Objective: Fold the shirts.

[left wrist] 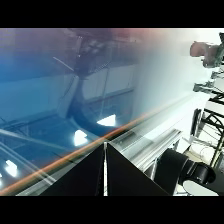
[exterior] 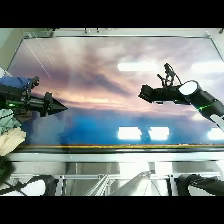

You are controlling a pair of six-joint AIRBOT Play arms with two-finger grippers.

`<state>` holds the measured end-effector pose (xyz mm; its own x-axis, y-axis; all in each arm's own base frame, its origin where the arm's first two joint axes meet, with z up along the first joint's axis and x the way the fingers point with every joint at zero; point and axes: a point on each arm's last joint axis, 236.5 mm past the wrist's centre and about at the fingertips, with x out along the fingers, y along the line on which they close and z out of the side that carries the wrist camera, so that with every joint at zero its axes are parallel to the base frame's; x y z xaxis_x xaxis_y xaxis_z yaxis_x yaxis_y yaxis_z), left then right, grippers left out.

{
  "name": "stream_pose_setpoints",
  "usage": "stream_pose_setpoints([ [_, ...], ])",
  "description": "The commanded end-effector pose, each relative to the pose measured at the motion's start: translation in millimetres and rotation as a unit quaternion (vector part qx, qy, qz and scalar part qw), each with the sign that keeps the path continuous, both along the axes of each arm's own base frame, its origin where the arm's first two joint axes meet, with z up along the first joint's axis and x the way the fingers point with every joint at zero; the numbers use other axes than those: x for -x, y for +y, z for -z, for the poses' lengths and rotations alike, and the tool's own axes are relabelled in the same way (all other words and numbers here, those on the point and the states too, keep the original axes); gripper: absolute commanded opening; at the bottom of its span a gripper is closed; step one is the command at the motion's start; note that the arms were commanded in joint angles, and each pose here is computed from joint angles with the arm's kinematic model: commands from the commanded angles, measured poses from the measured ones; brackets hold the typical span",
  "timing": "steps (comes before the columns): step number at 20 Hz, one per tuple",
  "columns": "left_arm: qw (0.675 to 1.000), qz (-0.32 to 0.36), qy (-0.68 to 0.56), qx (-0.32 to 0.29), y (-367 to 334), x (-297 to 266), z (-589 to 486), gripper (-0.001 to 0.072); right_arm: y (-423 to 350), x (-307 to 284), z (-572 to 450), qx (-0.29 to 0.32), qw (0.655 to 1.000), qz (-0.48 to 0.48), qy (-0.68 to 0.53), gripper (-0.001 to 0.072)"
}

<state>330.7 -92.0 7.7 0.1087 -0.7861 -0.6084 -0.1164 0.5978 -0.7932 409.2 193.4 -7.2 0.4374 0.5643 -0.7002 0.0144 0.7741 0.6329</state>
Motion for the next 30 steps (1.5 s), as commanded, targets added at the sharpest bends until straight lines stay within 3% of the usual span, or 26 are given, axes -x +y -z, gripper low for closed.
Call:
stream_pose_setpoints([
  [1,1.000,0.000,0.000,0.000,0,0,0,0.0021,1,0,0,0.000,1.000,-0.001,0.000,0.0020],
  [15,0.999,-0.025,-0.017,-0.015,6,-14,4,0.0020,1,0,0,-0.001,1.000,0.000,0.000,0.0021],
  [20,0.997,-0.065,-0.035,-0.032,12,-35,8,0.0019,15,-2,-14,-0.060,0.998,0.022,0.014,0.0020],
  [24,0.987,-0.030,-0.143,-0.061,23,-63,-48,-0.0003,14,-3,-18,-0.071,0.997,0.022,0.014,0.0021],
  [26,0.967,-0.042,-0.226,-0.112,44,-83,-101,-0.0003,7,2,-24,-0.071,0.997,0.003,0.014,0.0021],
  [27,0.950,-0.046,-0.260,-0.167,65,-90,-120,0.0030,0,1,-33,-0.074,0.997,0.000,0.010,0.0021],
  [28,0.932,-0.053,-0.277,-0.228,92,-95,-132,0.0286,-13,-2,-44,-0.076,0.997,0.006,0.002,0.0021],
  [30,0.891,-0.108,-0.275,-0.344,160,-101,-153,0.0720,-42,-6,-63,-0.074,0.997,0.025,-0.017,0.0021],
])
